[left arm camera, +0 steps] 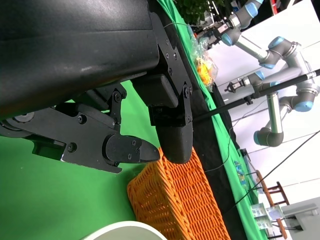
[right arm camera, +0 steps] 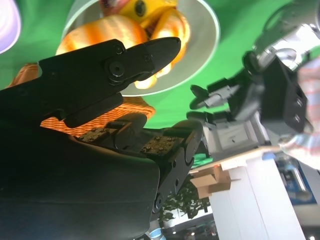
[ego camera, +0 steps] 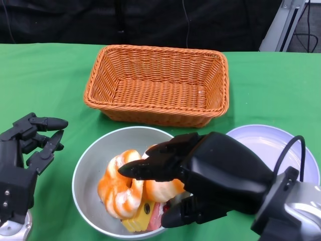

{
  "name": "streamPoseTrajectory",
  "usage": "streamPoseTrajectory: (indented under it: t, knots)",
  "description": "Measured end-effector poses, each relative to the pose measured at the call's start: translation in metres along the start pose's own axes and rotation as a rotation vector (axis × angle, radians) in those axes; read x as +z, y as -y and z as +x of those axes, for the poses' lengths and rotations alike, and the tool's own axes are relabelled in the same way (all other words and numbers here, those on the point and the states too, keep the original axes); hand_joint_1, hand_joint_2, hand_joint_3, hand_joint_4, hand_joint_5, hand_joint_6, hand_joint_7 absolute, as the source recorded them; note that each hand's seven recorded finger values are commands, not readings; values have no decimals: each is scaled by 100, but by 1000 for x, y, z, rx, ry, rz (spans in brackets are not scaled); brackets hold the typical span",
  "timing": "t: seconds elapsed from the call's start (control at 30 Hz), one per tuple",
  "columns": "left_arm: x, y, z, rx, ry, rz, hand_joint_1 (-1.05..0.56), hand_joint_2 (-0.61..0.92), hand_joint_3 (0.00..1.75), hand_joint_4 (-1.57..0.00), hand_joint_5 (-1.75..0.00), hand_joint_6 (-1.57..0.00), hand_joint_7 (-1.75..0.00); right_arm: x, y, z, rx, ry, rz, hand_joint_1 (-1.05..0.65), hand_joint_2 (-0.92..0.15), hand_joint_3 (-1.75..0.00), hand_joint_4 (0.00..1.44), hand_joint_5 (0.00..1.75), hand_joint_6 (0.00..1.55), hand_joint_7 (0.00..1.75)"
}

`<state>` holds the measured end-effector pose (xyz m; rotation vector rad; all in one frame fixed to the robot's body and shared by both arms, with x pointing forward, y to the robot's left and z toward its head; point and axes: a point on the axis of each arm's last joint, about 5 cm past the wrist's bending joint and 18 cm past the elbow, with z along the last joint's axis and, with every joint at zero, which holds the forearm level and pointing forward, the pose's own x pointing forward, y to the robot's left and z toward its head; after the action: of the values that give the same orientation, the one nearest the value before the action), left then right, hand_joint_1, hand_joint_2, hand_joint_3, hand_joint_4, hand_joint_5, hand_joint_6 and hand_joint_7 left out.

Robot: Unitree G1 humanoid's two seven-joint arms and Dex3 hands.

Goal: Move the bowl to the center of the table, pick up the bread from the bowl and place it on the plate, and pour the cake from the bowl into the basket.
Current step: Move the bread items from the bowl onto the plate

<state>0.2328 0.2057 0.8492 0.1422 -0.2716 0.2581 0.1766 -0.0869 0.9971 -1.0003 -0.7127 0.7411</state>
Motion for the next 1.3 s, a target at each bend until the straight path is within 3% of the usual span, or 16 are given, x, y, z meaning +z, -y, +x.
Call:
streamPoseTrajectory:
  t: [0.33, 0.67, 0.83, 1.03, 1.3]
  knots:
    - [0, 0, 0, 14, -12, -18, -14, 92, 29, -84, -122, -89, -81, -15, -15, 15, 25, 11, -152, -68, -91, 0, 37, 0, 44, 1]
    - [-1, -1, 0, 18, -18, -19, -16, 92, 27, -84, -123, -89, -80, -29, -32, 27, 62, -1, -137, -66, -89, 0, 37, 1, 47, 1]
    - [-1, -2, 0, 29, -21, -20, -14, 92, 29, -84, -125, -89, -81, -32, -35, 32, 49, 30, -131, -65, -89, 0, 40, 3, 48, 1]
    - [0, -3, 5, 44, -24, -27, -15, 92, 28, -86, -127, -89, -84, -37, -49, 47, 6, 116, -135, -65, -89, 0, 43, 3, 51, 1]
    - [1, -6, 8, 48, -17, -12, -17, 92, 24, -85, -139, -88, -87, -39, -56, 59, 43, 143, -131, -63, -89, 0, 40, 1, 51, 0]
